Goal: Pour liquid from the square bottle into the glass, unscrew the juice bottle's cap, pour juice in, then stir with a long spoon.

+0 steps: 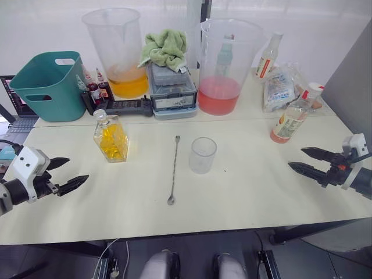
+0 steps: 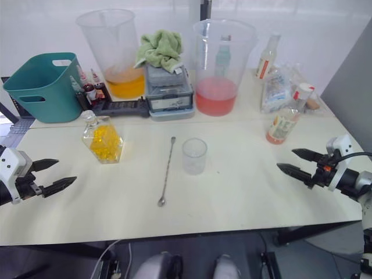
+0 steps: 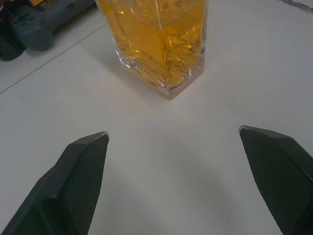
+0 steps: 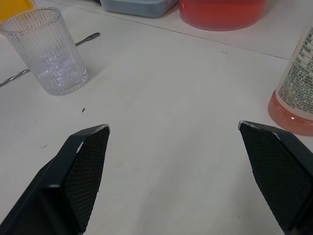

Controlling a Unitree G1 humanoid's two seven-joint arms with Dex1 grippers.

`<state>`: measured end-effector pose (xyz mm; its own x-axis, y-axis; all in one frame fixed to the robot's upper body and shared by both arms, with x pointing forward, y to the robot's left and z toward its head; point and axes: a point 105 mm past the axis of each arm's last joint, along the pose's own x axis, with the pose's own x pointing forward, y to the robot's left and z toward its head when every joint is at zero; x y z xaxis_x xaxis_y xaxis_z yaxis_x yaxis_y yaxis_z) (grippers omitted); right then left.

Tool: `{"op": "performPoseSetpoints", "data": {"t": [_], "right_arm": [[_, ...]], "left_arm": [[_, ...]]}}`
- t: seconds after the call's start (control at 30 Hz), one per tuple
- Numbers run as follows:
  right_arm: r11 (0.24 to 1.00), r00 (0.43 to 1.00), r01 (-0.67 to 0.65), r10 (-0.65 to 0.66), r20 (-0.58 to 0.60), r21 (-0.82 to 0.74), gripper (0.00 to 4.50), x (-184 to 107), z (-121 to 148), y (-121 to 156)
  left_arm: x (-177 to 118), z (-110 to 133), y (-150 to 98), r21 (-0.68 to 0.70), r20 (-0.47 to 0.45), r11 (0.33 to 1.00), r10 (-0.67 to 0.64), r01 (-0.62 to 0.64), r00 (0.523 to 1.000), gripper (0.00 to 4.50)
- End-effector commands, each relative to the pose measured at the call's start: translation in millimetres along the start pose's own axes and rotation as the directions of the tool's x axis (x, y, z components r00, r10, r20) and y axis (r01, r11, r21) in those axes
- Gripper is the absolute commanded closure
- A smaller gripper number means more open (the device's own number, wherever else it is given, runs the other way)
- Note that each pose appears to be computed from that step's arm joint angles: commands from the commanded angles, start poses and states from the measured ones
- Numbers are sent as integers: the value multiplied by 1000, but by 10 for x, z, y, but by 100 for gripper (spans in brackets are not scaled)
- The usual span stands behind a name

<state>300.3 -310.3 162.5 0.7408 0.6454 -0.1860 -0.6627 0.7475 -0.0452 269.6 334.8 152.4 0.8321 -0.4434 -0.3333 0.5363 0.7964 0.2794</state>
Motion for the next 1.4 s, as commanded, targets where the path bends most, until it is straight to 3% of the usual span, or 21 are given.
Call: {"op": "performPoseSetpoints", "data": {"t": [0.03,0.33,0.5,0.7,0.8,1.0,1.13,1.4], "right_arm": [[998,999,-23,25,30,-64,2,25,192,27],[930,935,-346,353,38,-124,2,353,682,521],[810,814,-572,580,33,-132,2,541,988,882],[707,711,-691,702,36,-153,2,670,1179,1111],[662,669,-731,743,19,-168,2,701,1215,1217],[638,647,-756,763,-15,-146,2,641,1246,1296],[659,671,-736,741,-39,-156,2,594,1225,1268],[713,720,-692,691,-54,-114,2,427,1192,1254]], "left_arm": [[-38,55,-2,-22,46,999,24,-23,999,0],[-187,117,-250,-161,209,983,124,-91,970,0],[-261,89,-572,-226,250,953,256,-201,934,0],[-261,45,-834,-296,247,898,402,-327,882,0],[-116,89,-1046,-377,263,861,453,-342,852,0],[116,210,-1082,-414,288,814,542,-407,789,0],[306,337,-1003,-430,310,790,584,-437,751,0],[661,366,-771,-458,257,761,608,-460,751,0]]}}
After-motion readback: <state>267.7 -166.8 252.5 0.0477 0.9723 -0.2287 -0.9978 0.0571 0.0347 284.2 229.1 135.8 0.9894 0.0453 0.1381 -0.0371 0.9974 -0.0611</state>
